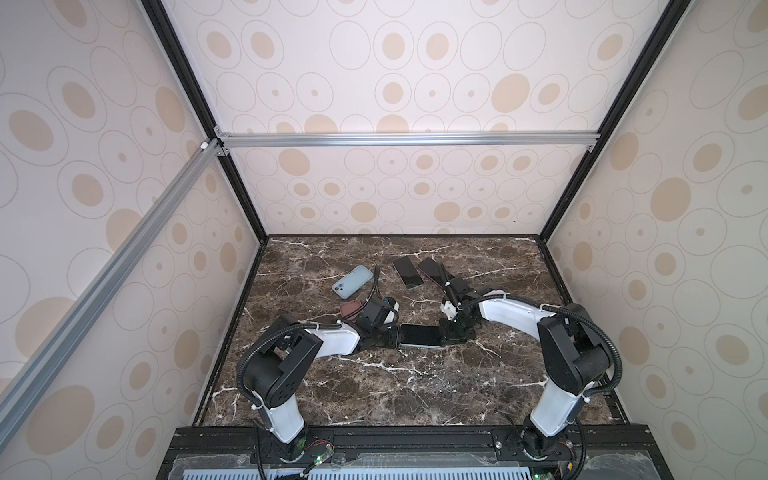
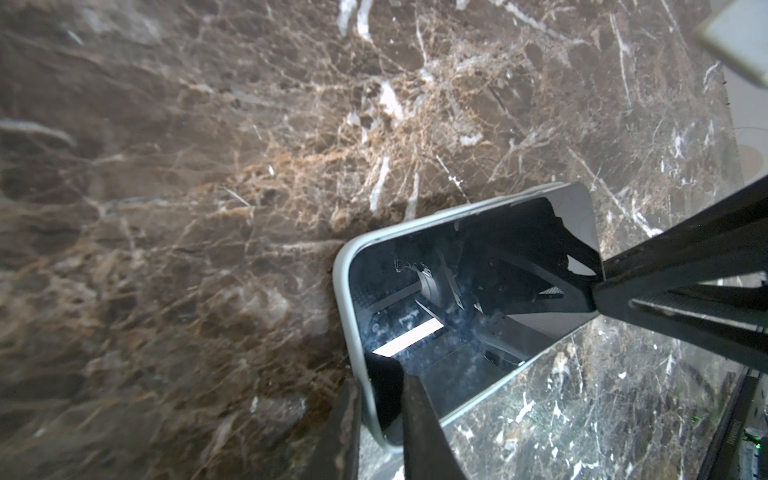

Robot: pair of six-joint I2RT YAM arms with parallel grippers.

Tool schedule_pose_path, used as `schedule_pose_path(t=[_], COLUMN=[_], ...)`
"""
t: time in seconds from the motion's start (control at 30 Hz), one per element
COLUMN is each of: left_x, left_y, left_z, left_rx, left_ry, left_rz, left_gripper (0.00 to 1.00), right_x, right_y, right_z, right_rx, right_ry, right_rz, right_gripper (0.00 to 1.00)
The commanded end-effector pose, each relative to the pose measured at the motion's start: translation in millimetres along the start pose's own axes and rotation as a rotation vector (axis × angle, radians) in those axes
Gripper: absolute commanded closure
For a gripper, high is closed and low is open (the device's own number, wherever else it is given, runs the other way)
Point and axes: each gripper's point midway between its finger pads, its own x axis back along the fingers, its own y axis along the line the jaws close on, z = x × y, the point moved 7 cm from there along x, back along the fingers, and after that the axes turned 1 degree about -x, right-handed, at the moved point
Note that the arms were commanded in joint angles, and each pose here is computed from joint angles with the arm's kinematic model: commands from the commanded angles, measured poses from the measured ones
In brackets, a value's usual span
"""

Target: Put the phone into the phone case

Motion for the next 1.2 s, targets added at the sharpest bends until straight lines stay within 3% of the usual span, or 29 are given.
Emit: schedule_pose_path(t=[0.0,1.17], left_x=[-11.8,-14.8], left_y=[22.5,18.8], left_z=[66.6,63.8], left_rx=[0.045,0.072], left_ry=[0.26,0.239], left_rz=[-0.089,-0.054], left_gripper=[0.81,0.81], right_x=[-41.7,-104.1], right_y=[-4.9,-14.7], right_z=[14.1,33.3], right_rx=[0.024,0.031], right_ry=[0.077,0.197], right_rz=[0.044,0.128], right_gripper=[0.83,0.88])
